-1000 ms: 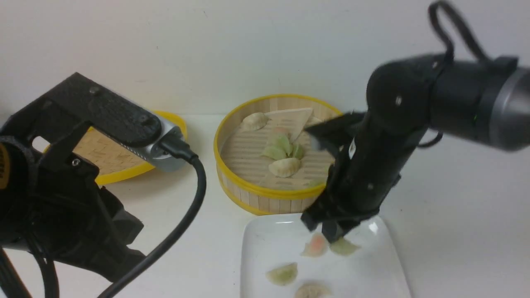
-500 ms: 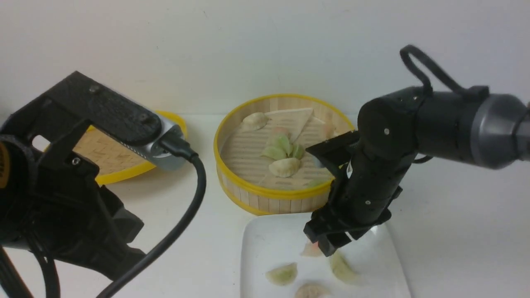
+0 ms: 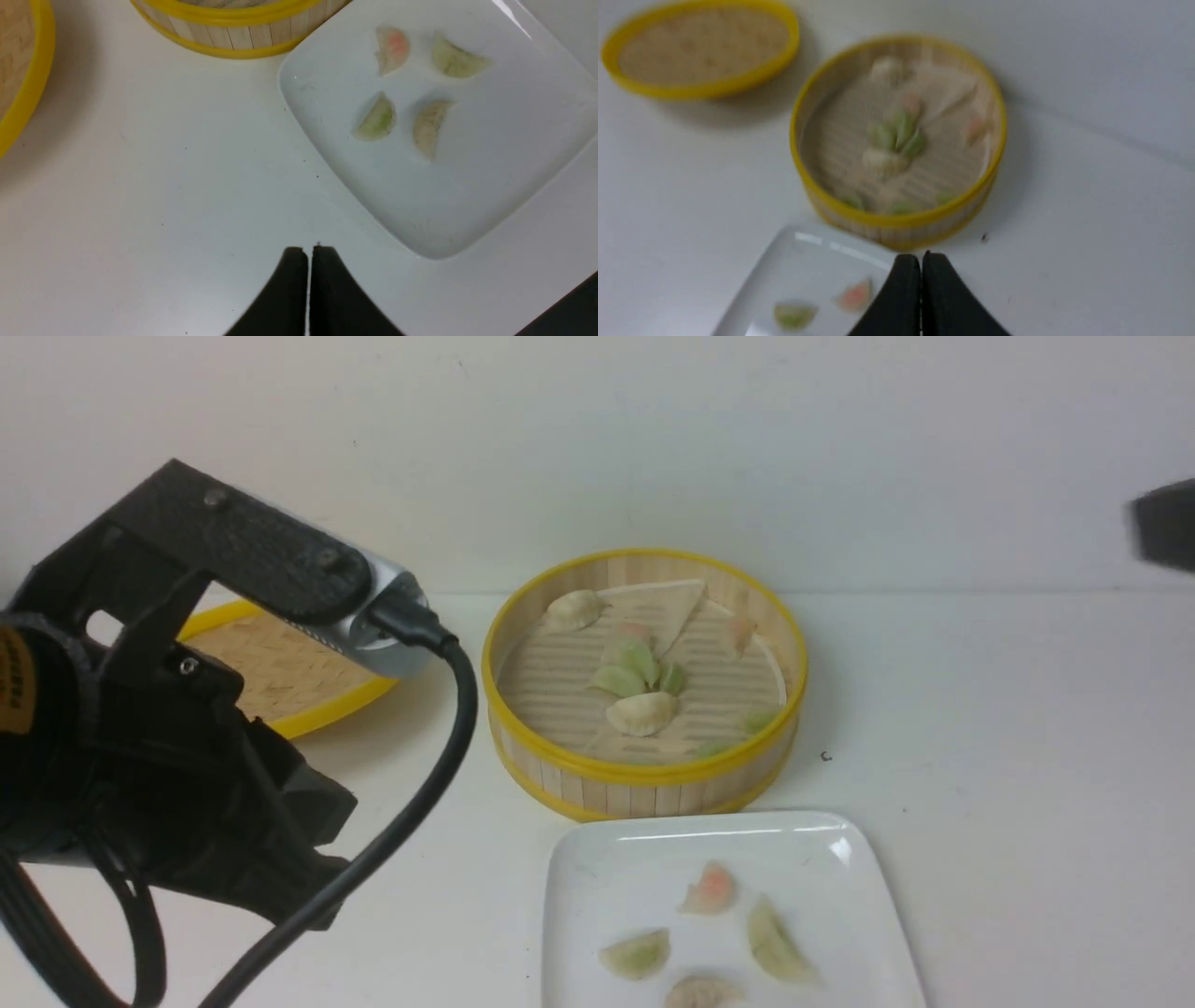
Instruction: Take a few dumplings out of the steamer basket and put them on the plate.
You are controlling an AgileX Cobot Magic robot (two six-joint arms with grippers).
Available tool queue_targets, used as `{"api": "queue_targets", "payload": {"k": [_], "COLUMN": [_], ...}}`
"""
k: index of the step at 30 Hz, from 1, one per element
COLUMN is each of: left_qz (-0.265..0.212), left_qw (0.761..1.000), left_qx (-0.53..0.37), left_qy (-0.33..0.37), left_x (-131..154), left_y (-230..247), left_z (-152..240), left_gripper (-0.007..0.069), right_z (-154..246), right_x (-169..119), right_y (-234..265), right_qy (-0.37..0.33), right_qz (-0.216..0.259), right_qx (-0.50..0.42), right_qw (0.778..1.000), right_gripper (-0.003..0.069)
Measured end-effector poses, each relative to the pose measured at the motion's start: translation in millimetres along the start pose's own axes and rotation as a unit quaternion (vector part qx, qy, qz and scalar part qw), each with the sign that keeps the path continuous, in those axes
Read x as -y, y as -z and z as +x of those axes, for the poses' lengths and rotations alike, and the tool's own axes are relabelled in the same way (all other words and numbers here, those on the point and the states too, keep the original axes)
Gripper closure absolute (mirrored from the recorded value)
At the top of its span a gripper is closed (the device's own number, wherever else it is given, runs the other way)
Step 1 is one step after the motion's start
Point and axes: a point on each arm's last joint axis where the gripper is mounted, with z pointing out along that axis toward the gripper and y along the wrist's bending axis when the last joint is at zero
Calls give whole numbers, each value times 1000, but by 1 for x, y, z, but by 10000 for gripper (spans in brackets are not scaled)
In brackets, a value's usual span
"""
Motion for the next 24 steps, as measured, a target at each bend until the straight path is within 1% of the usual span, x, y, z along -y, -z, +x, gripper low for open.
{"api": "queue_targets", "payload": {"k": [1, 2, 4, 5, 6, 9, 11, 13, 16, 17, 21, 24], "left_qz": [1, 1, 1, 1, 1, 3, 5, 10, 18, 24, 34, 35], "left_qw": [1000, 1000, 1000, 1000, 1000, 999, 998, 998, 996, 993, 983, 969], "left_qx": [6, 7, 15, 17, 24, 42, 55, 66, 90, 118, 180, 245], "left_qy": [1, 1, 1, 1, 1, 1, 4, 6, 11, 15, 23, 24], "left_x": [0, 0, 0, 0, 0, 0, 1, 2, 3, 4, 5, 3], "left_y": [0, 0, 0, 0, 0, 0, 0, 1, 3, 8, 21, 35], "left_z": [-1, -1, -3, -3, -4, -8, -10, -12, -12, -10, 11, 37], "left_gripper": [631, 631, 631, 631, 631, 631, 631, 631, 631, 631, 631, 631], "right_z": [16, 30, 64, 67, 87, 127, 143, 146, 149, 149, 148, 148], "right_x": [5, 8, 15, 15, 18, 25, 28, 30, 31, 31, 31, 31], "right_y": [26, 42, 68, 70, 80, 89, 90, 88, 83, 83, 84, 84], "right_qy": [-2, -2, -1, -1, -1, 12, 16, 14, -8, -16, -27, -28], "right_qz": [-5, -11, -23, -24, -30, -22, -12, -8, -5, -7, -13, -14], "right_qx": [64, 108, 203, 211, 269, 345, 374, 375, 370, 373, 381, 381], "right_qw": [998, 994, 979, 977, 963, 938, 927, 927, 929, 928, 924, 924], "right_gripper": [672, 672, 672, 672, 672, 672, 673, 673, 673, 673, 673, 673]}}
